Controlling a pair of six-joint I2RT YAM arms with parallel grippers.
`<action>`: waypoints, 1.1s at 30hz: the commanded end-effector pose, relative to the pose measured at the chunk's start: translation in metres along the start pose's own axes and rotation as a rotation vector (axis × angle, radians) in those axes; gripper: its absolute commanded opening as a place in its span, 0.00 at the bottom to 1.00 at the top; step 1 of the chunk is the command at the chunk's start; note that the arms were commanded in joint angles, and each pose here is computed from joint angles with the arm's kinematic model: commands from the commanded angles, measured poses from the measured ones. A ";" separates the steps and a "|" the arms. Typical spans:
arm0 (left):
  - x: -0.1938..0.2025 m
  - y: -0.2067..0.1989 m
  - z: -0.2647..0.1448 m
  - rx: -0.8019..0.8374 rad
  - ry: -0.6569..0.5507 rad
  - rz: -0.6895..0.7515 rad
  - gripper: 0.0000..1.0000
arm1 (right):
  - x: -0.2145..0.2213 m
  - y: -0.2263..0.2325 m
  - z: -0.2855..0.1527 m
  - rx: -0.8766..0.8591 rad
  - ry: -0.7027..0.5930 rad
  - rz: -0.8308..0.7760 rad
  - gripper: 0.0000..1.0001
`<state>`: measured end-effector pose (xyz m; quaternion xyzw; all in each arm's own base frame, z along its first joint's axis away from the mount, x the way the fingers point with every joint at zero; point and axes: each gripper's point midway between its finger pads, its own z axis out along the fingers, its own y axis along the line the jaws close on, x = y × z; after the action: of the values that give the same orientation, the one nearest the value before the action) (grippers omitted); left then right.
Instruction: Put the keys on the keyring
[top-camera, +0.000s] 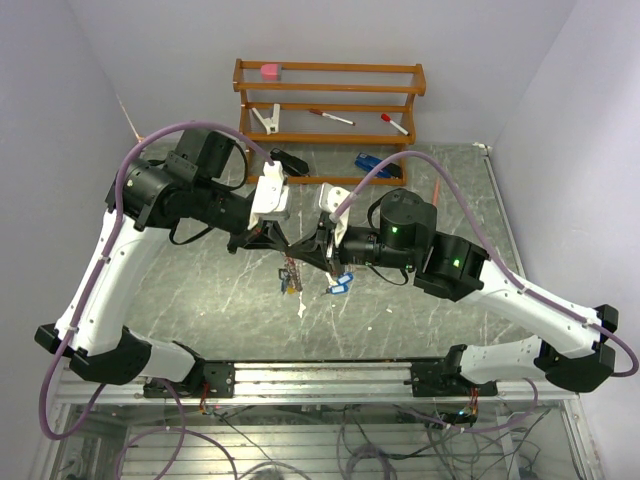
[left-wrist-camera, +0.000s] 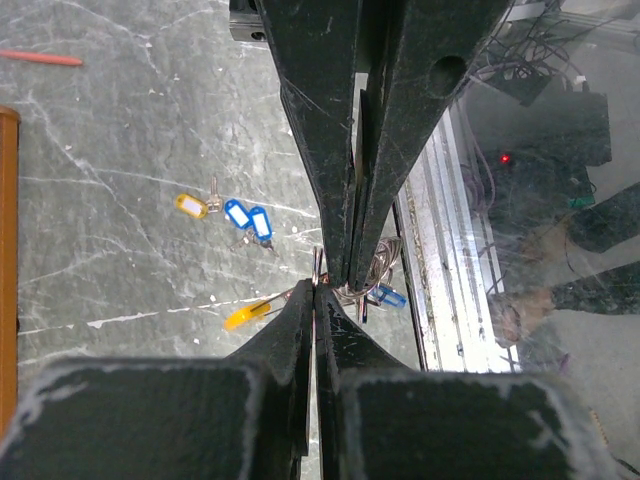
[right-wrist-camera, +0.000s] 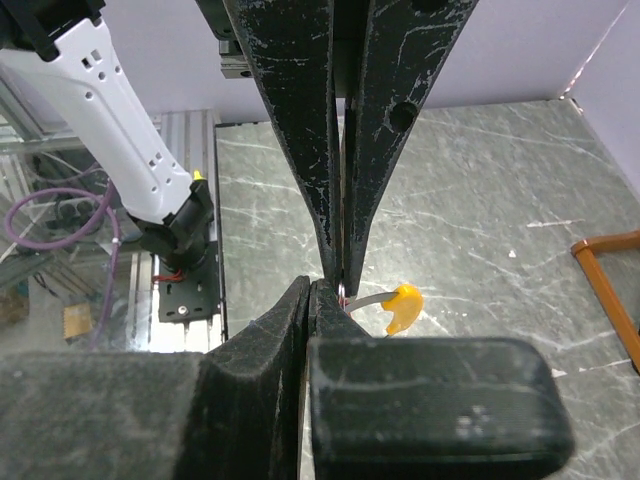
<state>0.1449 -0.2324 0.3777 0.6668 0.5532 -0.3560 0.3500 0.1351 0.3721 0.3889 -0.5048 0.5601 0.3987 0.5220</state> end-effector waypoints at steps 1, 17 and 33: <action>-0.011 -0.008 -0.003 0.015 -0.035 0.042 0.07 | -0.009 -0.002 -0.003 0.007 -0.031 -0.012 0.00; -0.018 -0.012 -0.008 0.008 -0.051 0.072 0.07 | -0.019 -0.015 -0.031 0.122 -0.078 -0.006 0.35; -0.019 -0.009 -0.004 0.020 -0.056 0.070 0.07 | -0.007 -0.004 -0.005 0.030 -0.045 0.010 0.24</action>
<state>0.1416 -0.2329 0.3831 0.6737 0.5410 -0.3539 0.3580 0.1403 0.3657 0.3841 -0.4892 0.5726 0.3910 0.5291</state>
